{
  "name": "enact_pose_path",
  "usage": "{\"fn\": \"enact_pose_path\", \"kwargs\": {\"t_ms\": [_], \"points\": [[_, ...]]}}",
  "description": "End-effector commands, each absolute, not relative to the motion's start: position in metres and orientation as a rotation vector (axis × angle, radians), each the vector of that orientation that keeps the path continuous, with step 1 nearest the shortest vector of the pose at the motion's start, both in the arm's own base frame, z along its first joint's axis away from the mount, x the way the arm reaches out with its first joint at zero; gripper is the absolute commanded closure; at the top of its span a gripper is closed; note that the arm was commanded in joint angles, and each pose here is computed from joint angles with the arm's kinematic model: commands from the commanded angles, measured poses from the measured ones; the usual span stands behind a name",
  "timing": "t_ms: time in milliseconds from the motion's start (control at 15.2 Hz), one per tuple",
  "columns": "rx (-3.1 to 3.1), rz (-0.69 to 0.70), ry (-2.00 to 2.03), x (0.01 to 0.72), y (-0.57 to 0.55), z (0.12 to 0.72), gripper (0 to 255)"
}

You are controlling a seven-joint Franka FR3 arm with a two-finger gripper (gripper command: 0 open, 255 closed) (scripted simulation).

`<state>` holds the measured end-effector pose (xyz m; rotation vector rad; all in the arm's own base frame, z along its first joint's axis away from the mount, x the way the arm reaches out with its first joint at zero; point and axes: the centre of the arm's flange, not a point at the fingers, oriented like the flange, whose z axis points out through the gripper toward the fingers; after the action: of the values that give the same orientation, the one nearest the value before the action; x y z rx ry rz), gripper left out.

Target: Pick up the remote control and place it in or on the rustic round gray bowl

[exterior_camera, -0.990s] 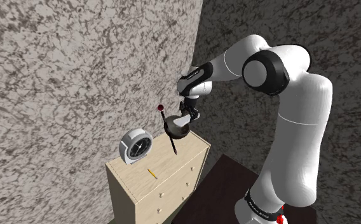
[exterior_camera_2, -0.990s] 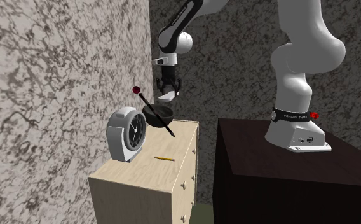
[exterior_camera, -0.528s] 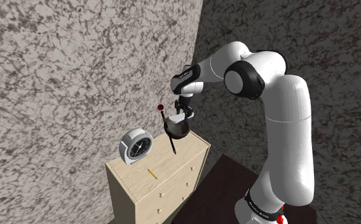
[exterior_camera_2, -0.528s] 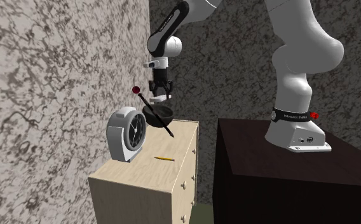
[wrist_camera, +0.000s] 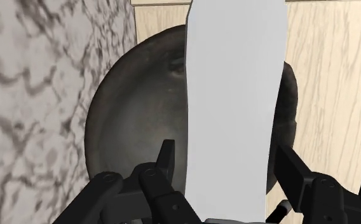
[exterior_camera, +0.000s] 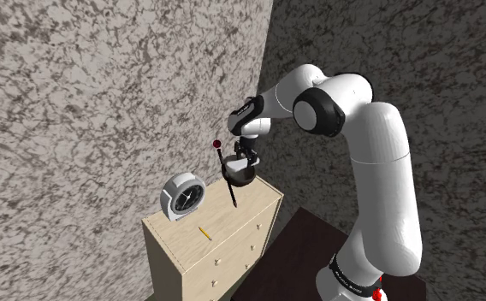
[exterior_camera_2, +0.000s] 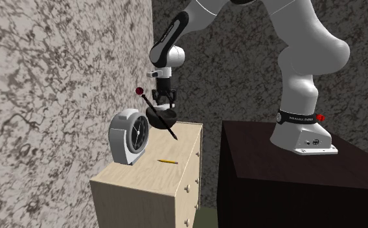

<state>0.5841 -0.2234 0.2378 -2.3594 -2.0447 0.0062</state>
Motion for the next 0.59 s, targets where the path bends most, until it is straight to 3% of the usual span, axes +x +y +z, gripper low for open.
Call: {"fn": "enact_pose_path", "kwargs": {"t_ms": [0,528], "points": [[-2.357,0.007,-2.044,0.5844,-0.2218,0.2269,255],[-2.357,0.007,-2.044,0.5844,-0.2218,0.2201,255]]}}
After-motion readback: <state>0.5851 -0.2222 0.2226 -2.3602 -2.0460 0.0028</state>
